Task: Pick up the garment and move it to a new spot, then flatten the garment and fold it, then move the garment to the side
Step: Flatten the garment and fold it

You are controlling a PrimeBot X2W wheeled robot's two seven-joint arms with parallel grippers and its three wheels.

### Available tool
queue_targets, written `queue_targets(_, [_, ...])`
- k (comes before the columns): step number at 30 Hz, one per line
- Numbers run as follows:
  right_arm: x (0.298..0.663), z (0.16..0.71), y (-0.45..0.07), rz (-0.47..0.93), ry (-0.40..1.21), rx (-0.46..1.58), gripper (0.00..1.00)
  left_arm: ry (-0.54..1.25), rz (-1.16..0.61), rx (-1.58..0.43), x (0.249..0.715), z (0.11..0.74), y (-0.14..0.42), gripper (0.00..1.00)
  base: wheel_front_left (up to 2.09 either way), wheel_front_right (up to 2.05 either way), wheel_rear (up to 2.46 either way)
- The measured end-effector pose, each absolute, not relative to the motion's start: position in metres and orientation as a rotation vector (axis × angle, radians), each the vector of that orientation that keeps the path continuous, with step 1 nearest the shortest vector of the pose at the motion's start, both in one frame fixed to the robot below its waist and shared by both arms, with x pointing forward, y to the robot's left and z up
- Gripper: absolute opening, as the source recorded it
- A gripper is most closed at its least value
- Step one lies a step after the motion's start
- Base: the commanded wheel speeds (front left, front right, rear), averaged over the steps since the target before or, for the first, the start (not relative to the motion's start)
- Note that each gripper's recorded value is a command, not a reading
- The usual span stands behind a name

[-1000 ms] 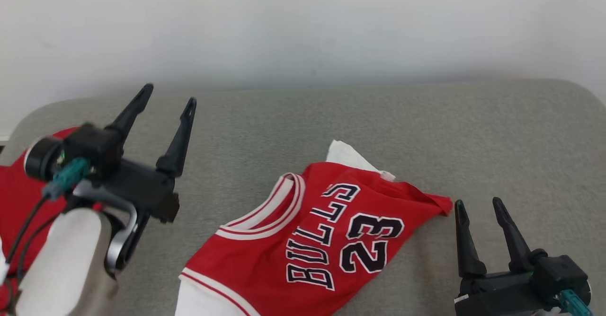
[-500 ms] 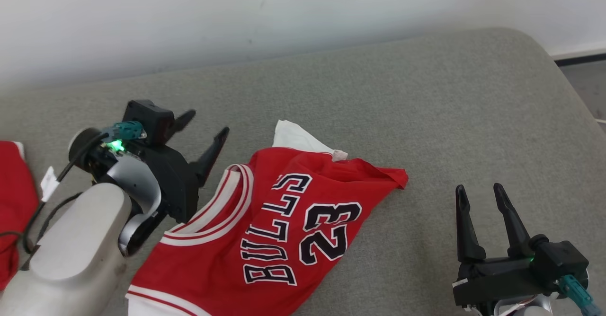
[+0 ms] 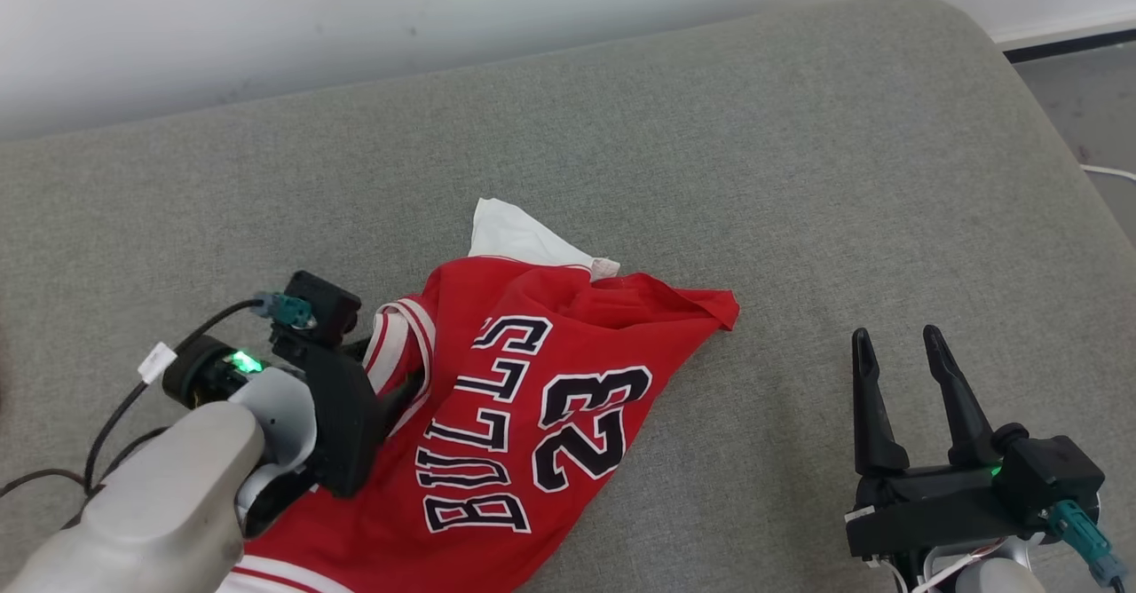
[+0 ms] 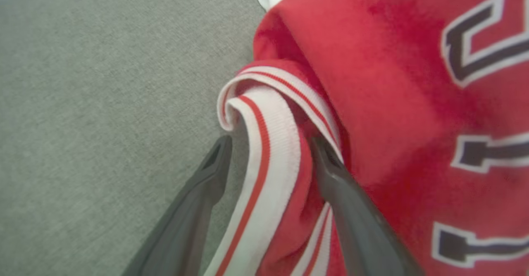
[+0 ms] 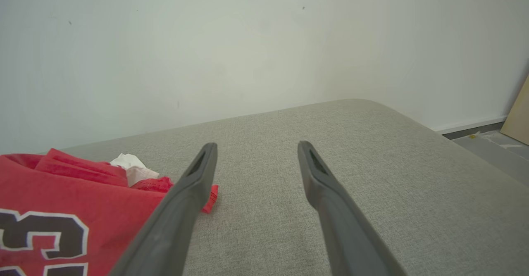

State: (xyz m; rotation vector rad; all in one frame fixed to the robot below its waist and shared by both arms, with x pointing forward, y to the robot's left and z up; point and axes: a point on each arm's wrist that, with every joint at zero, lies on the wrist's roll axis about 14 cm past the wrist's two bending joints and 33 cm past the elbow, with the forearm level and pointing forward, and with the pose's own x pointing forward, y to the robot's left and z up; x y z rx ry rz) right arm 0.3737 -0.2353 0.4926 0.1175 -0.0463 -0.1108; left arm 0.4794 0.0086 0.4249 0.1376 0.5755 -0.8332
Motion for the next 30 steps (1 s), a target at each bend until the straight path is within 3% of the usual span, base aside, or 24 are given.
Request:
queue_targets(1, [0.374,0.492,-0.236,-0.113,-0.046,0.120,1.00,0.582,-0.847,0.146,0.476,0.422,0.006,0.22,0.00,0.00,0.00])
queue_targets(2, [0.374,0.492,-0.236,-0.115,-0.045,0.123,1.00,0.577,-0.852,0.140,0.477,0.422,0.005,0.00,0.00,0.00,0.00])
queue_targets(8, [0.378,0.492,-0.234,-0.108,-0.047,0.126,1.00,0.420,-0.813,0.137,0.507,0.452,0.014,0.00,0.00,0.00,0.00])
queue_targets(14, [0.381,0.493,-0.230,-0.095,-0.052,0.132,1.00,0.215,-0.661,0.161,0.549,0.494,0.059,0.00,0.00,0.00,0.00])
queue_targets(21, [0.384,0.494,-0.224,-0.076,-0.056,0.132,1.00,0.180,-0.495,0.221,0.561,0.498,0.115,0.00,0.00,0.00,0.00])
queue_targets(22, [0.384,0.494,-0.222,-0.070,-0.054,0.130,1.00,0.178,-0.485,0.220,0.561,0.498,0.118,0.32,0.00,0.00,0.00])
queue_targets(23, [0.385,0.493,-0.221,-0.065,-0.054,0.131,1.00,0.176,-0.482,0.222,0.560,0.498,0.119,0.56,0.00,0.00,0.00])
queue_targets(24, [0.386,0.494,-0.219,-0.060,-0.054,0.132,1.00,0.176,-0.481,0.229,0.558,0.497,0.120,1.00,0.00,0.00,0.00])
queue_targets(30, [0.388,0.500,-0.209,-0.029,-0.071,0.130,1.00,0.123,-0.471,0.214,0.551,0.517,0.121,1.00,0.00,0.00,0.00])
